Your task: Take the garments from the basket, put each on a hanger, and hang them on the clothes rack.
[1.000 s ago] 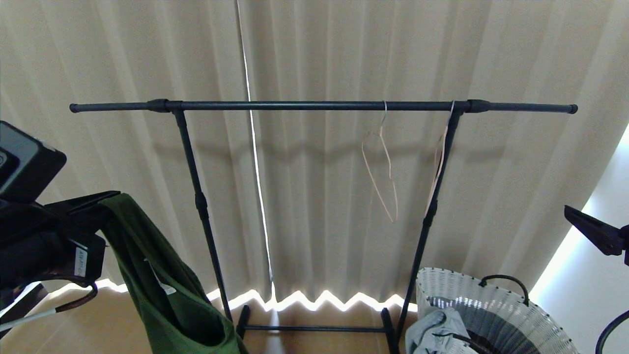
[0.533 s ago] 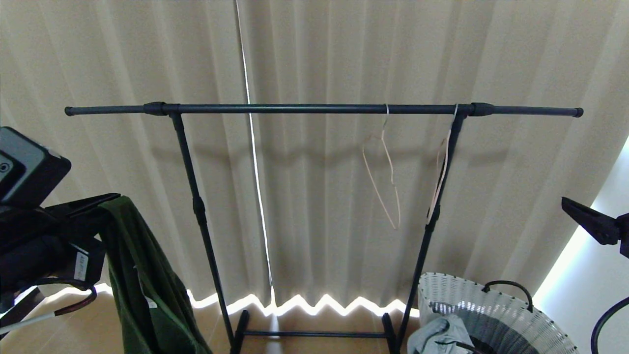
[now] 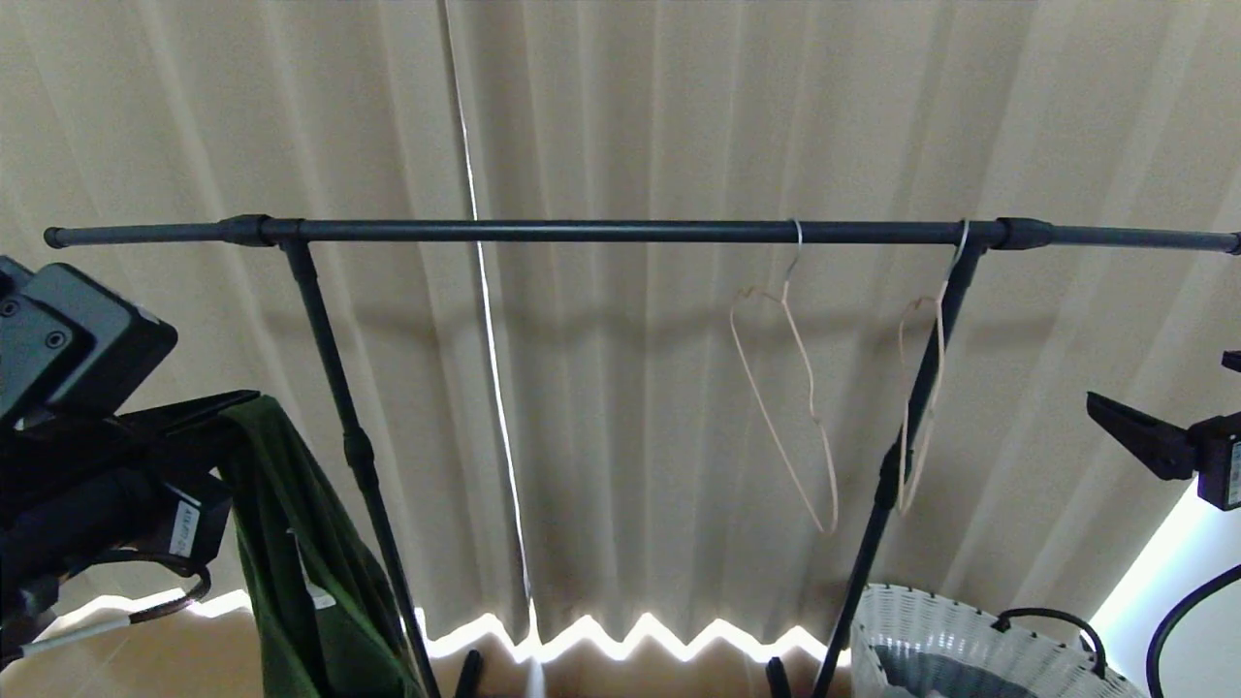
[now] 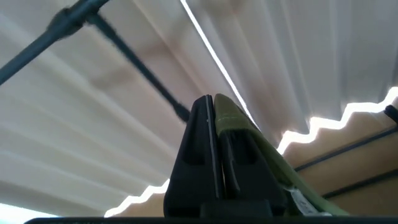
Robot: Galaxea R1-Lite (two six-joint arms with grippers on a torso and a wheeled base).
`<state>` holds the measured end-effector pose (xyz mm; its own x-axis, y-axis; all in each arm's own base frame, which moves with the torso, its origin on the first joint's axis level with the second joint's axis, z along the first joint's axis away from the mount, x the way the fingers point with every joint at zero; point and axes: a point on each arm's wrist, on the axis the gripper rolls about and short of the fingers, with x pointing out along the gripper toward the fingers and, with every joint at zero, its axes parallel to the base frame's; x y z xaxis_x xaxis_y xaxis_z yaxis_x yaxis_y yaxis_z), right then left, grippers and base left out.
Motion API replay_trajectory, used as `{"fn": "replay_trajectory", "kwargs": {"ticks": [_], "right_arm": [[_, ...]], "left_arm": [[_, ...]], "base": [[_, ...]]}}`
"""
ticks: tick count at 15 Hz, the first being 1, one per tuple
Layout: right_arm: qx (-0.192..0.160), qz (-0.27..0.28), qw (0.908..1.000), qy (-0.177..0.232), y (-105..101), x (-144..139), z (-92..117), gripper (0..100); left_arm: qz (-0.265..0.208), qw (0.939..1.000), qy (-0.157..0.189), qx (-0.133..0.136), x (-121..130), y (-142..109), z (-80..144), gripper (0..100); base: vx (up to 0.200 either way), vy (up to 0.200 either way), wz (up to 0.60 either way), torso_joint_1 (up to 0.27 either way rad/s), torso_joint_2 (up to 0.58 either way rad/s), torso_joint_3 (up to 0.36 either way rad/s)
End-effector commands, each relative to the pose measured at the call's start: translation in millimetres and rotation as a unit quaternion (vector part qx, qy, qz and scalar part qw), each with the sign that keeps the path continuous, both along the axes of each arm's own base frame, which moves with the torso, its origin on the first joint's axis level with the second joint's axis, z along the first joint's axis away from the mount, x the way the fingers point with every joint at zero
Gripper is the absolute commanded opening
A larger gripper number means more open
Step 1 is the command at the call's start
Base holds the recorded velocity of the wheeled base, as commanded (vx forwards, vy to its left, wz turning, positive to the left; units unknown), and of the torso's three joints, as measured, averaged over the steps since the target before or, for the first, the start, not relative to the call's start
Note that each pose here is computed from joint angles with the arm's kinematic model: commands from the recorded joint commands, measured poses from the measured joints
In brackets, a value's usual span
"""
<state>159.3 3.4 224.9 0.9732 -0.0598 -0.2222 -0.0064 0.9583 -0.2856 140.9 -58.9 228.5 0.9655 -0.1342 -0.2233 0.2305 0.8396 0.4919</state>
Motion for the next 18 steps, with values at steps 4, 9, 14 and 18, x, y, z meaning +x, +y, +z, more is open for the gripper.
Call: {"fn": "replay_trajectory", "kwargs": {"ticks": [4, 9, 14, 18], "right_arm": [[0.031, 0.018, 0.9989, 0.031, 10, 18, -9, 100], [0.062, 0.025, 0.9966, 0.049, 30, 44, -8, 100], [0.047, -0.006, 0.9963, 0.072, 39, 87, -3, 100], [0.074, -0.013, 0.99, 0.119, 62, 96, -14, 100]], "left_arm": [[-0.013, 0.9998, 0.013, 0.0, 0, -1, -21, 0], [-0.021, 0.9994, -0.009, -0.027, 1, 3, -28, 0], [-0.044, 0.9952, 0.008, -0.087, 6, 3, -27, 0], [-0.042, 0.9951, 0.008, -0.089, 5, 4, -28, 0]], "base": [[0.0, 0.0, 0.0, 0.0, 0.0, 0.0], [0.0, 0.0, 0.0, 0.0, 0.0, 0.0], [0.0, 0.0, 0.0, 0.0, 0.0, 0.0], [0.0, 0.0, 0.0, 0.0, 0.0, 0.0]]}}
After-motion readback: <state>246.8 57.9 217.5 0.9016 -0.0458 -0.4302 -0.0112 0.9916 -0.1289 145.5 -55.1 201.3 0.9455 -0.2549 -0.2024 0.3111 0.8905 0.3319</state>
